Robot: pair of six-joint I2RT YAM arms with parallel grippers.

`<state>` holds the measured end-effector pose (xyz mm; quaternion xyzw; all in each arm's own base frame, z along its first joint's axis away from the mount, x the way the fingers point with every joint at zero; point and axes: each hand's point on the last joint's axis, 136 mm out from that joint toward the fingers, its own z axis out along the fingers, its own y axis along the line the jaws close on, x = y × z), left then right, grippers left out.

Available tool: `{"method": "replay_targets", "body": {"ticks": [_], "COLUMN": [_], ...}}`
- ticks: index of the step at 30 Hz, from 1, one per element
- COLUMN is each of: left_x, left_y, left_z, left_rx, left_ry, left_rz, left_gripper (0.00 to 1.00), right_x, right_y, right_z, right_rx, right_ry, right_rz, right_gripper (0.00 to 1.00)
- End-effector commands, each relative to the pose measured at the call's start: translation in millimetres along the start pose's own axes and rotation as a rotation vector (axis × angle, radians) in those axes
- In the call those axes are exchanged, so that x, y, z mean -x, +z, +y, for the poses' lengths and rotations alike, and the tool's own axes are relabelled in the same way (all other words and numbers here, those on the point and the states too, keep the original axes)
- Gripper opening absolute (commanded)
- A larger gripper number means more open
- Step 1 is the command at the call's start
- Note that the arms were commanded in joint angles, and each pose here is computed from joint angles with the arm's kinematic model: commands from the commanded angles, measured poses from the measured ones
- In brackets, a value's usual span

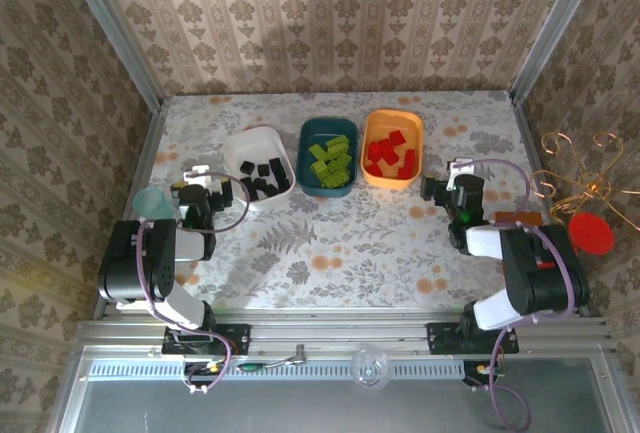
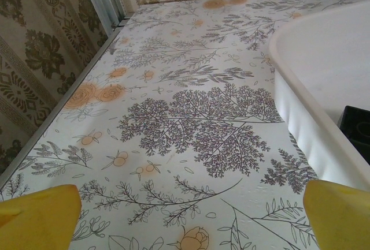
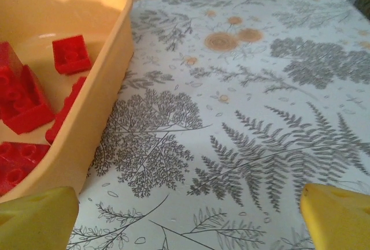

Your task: Sort the legos into containers by color

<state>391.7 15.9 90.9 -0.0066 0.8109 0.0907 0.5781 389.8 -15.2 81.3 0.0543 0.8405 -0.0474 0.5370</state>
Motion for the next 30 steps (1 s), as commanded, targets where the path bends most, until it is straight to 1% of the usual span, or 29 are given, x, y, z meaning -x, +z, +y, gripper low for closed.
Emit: {"method": "replay_targets", "body": {"ticks": [1,30], "left_x": [10.5,9.9], "left_y": [1.4,1.8], "left_z": [-0.9,-0.9], "left_rx": [0.004,0.004], "left_ry": [0.007,0.008], "left_rz": [-0.026,-0.023], "left_gripper": [1.0,1.0], "right_x": [19.1,18.4], "right_y": [1.1,0.0], "right_z": [2.2,2.0], "right_rx": [0.015,0.015], "right_ry": [0.007,0.006], "right_rz": [-0.087,-0.085], "right_gripper": [1.0,1.0]}}
